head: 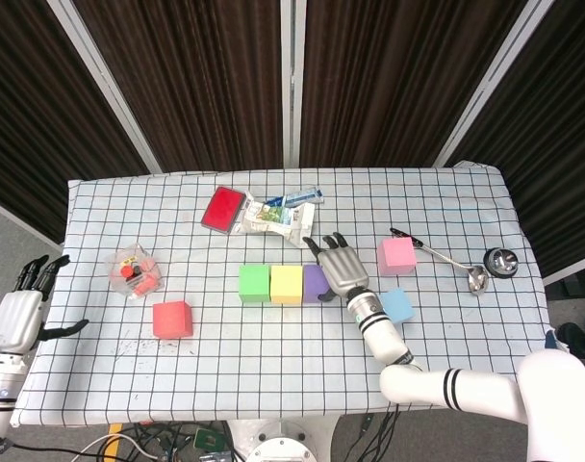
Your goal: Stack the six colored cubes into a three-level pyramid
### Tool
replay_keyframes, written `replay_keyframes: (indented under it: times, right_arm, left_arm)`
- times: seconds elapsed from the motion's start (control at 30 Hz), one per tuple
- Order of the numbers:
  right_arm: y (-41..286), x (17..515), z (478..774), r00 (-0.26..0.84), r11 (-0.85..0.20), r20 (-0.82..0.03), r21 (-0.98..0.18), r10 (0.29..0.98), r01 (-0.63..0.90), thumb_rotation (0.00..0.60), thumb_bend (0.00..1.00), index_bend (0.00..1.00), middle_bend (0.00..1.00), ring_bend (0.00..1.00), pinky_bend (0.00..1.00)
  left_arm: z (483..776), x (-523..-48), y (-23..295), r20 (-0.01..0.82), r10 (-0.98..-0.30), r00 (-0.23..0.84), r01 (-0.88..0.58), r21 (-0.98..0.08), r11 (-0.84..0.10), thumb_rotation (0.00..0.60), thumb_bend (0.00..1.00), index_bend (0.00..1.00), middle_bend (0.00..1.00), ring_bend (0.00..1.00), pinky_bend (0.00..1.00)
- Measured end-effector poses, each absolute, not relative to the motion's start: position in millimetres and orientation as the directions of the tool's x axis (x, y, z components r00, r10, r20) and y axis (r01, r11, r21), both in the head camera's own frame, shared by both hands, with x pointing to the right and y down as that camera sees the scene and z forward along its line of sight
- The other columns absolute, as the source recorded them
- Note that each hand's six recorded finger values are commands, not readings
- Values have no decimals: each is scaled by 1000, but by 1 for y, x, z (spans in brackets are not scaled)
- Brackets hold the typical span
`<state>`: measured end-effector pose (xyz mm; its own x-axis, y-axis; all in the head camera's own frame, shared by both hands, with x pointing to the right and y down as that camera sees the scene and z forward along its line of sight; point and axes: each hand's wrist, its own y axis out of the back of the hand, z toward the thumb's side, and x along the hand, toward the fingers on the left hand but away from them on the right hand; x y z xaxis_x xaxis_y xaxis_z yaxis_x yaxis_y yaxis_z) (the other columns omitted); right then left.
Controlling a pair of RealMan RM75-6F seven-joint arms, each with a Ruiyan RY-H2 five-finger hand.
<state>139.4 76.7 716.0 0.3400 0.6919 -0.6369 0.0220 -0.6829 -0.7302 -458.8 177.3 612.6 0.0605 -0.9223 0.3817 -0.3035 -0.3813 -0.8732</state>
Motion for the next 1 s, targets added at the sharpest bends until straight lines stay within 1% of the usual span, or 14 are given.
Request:
replay_keyframes:
  times: [0.47, 1.0]
  right_arm:
    - [75, 134, 720, 353, -681, -634, -732, 688, 14, 600, 78, 0, 557, 95, 0]
    - [78, 132, 716, 366, -679, -631, -734, 684, 6, 600, 77, 0, 558, 95, 0]
  left_arm:
    - [613, -459, 179, 382, -922, 61, -305, -873, -382, 600, 0, 81, 143, 0, 0]
    - [615, -457, 179, 388, -919, 70, -304, -869, -390, 600, 0, 81, 143, 0, 0]
